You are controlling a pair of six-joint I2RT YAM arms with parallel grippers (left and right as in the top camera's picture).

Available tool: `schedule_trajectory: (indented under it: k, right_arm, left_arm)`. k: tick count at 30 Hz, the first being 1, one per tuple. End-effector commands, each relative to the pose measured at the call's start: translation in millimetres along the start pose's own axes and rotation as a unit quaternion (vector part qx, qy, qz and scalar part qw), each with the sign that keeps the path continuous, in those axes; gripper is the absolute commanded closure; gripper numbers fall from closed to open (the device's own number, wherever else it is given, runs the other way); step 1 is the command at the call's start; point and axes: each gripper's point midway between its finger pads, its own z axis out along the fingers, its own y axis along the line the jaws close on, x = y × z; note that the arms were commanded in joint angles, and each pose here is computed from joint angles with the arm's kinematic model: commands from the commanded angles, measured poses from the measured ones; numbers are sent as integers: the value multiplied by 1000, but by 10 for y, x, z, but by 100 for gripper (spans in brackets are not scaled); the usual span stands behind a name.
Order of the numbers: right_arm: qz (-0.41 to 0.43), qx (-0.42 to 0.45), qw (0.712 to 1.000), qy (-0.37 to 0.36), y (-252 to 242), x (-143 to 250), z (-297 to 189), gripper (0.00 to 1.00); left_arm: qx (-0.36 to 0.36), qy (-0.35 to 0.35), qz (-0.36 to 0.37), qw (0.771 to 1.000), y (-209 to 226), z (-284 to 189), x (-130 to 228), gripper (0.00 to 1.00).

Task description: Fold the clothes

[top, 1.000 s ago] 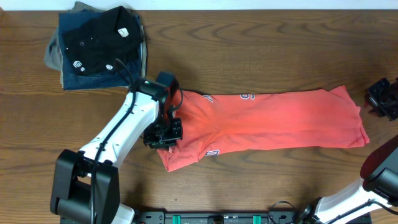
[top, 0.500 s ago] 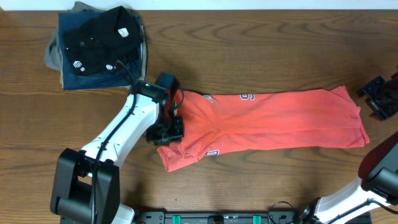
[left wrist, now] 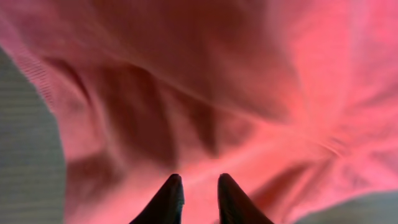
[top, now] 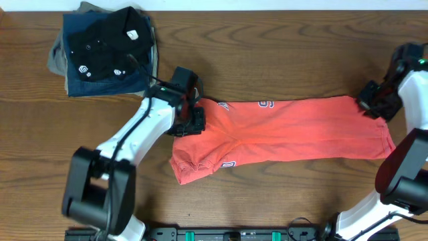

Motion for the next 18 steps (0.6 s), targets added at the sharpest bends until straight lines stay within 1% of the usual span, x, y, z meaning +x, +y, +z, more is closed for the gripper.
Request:
schedule_trajectory:
  k: [1,4,6,8,9,12,15,18]
  right_arm:
    - [-10,9,1000,10,-14,160,131,89]
    - [-11,11,1000,14,-44,222,270,87]
    - [-11,10,1000,5,-55,217,366,84]
    - [-11,9,1000,-3,-75,214,458,83]
    - [-10,10,1000,-6,-93,222,507,83]
    - [-6,11,1000,-8,-141,250,599,84]
    - [-2,14,1000,-9,-189,253,637,86]
    - [7,15,1000,-10,-234,232,635,85]
  left_arm:
    - [-15,16,-1,1000,70,164,-26,85]
    - [-25,36,-7,999,130,315,15,86]
    - [-32,53,-11,998,175,413,59,87]
    - [-44,67,-17,997,234,503,98,87]
    - [-60,70,-29,995,302,539,112,87]
    - [-127,74,-73,986,594,559,150,94]
    - [-185,75,-95,975,883,478,176,94]
    - [-232,75,-121,962,1169,363,190,94]
